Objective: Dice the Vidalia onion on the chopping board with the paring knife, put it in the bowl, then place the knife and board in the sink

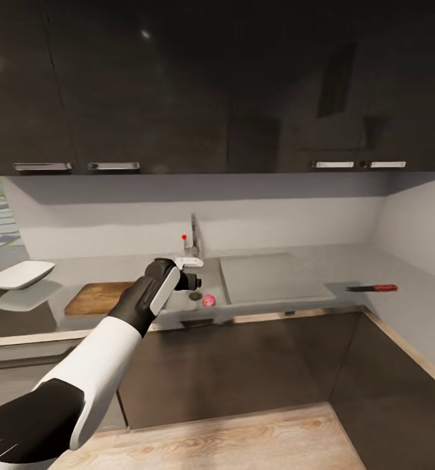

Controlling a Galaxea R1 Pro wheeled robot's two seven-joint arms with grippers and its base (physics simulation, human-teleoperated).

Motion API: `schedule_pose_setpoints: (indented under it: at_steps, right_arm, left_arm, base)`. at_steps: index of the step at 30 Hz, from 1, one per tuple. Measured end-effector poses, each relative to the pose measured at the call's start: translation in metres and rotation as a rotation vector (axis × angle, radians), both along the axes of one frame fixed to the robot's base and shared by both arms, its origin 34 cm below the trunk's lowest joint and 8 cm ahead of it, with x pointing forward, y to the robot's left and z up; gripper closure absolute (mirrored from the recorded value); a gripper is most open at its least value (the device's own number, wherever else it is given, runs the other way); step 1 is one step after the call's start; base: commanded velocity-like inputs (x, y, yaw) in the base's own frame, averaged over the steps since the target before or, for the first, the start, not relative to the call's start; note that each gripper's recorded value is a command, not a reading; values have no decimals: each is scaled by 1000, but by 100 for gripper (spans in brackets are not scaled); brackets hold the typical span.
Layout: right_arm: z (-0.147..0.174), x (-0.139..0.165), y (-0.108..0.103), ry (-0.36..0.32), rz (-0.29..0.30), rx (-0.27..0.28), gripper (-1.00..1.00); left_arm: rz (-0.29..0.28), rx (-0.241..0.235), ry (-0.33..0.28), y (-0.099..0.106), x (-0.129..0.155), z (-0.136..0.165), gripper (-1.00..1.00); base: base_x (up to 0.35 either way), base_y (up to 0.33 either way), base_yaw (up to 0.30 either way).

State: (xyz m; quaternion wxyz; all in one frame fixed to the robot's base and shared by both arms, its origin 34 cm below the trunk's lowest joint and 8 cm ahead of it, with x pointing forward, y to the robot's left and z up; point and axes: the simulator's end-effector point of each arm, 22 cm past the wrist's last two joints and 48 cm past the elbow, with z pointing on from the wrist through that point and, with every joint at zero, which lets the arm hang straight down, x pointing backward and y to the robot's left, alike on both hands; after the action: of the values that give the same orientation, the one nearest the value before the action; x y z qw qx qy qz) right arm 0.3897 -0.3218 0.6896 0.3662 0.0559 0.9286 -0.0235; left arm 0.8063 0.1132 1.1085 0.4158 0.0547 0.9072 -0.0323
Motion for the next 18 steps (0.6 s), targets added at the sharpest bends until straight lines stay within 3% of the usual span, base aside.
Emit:
schedule_pose_setpoints:
  at_steps: [11, 18]
  right_arm:
    - [-1, -1, -1, 6, 0, -1, -100]
    - [-4, -5, -1, 17, 0, -2, -100]
  left_arm:
    - [3, 7, 38, 1, -2, -18, -100]
    - [7, 9, 55, 4, -1, -28, -100]
  base:
    - [270, -188, 0]
    - [258, 83, 0]
